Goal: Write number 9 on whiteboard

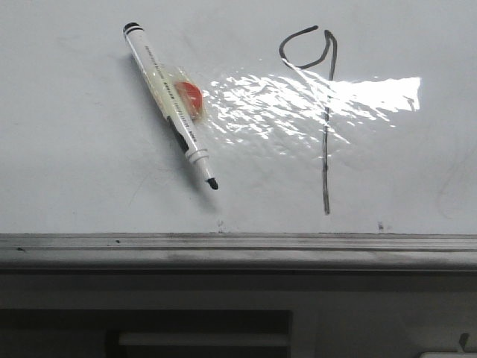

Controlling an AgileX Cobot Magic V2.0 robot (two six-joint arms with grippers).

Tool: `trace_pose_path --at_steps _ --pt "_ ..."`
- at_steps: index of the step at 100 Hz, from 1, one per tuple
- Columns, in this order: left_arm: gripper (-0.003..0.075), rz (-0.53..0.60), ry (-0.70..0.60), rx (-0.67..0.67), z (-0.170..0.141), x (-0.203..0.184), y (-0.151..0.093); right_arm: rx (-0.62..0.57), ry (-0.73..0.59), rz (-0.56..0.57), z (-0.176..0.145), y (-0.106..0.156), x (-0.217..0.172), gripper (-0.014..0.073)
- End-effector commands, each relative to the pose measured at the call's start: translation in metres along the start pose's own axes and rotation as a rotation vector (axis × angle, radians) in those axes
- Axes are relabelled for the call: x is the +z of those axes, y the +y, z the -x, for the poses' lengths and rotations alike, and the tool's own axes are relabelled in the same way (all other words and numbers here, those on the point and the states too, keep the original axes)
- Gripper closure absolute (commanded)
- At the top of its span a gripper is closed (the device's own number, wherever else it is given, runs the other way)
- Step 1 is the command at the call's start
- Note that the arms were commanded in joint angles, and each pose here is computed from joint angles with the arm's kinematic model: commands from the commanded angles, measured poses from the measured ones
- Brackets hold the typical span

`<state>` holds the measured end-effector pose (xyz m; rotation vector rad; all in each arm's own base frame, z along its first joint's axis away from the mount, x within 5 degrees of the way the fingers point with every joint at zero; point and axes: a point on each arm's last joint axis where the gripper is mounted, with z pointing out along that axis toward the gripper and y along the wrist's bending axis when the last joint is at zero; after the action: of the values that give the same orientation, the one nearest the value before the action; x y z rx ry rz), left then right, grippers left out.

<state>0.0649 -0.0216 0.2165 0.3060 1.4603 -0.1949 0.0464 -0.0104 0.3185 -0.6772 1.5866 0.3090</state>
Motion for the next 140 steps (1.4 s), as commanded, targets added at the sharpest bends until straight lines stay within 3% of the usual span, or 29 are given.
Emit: trace_pose_path --at_steps 1,35,129,140 --pt "0.0741 0.039 0.040 -0.013 -0.008 -0.002 0.002 -0.022 -0.070 -0.005 0.012 -0.001 -0.001 0.0636" --pt "0.0741 0.086 0.317 -0.056 -0.034 -0.013 0.002 -0.022 -0.070 -0.005 0.012 -0.001 -0.001 0.0636" --pt "0.0741 0.086 0.314 -0.056 -0.034 -0.012 0.002 -0.023 -0.067 -0.005 0.011 -0.001 0.000 0.0636" --pt "0.0741 0.086 0.314 -0.056 -0.034 -0.012 0.002 -0.054 0.003 -0.081 0.005 -0.008 0.000 0.0636"
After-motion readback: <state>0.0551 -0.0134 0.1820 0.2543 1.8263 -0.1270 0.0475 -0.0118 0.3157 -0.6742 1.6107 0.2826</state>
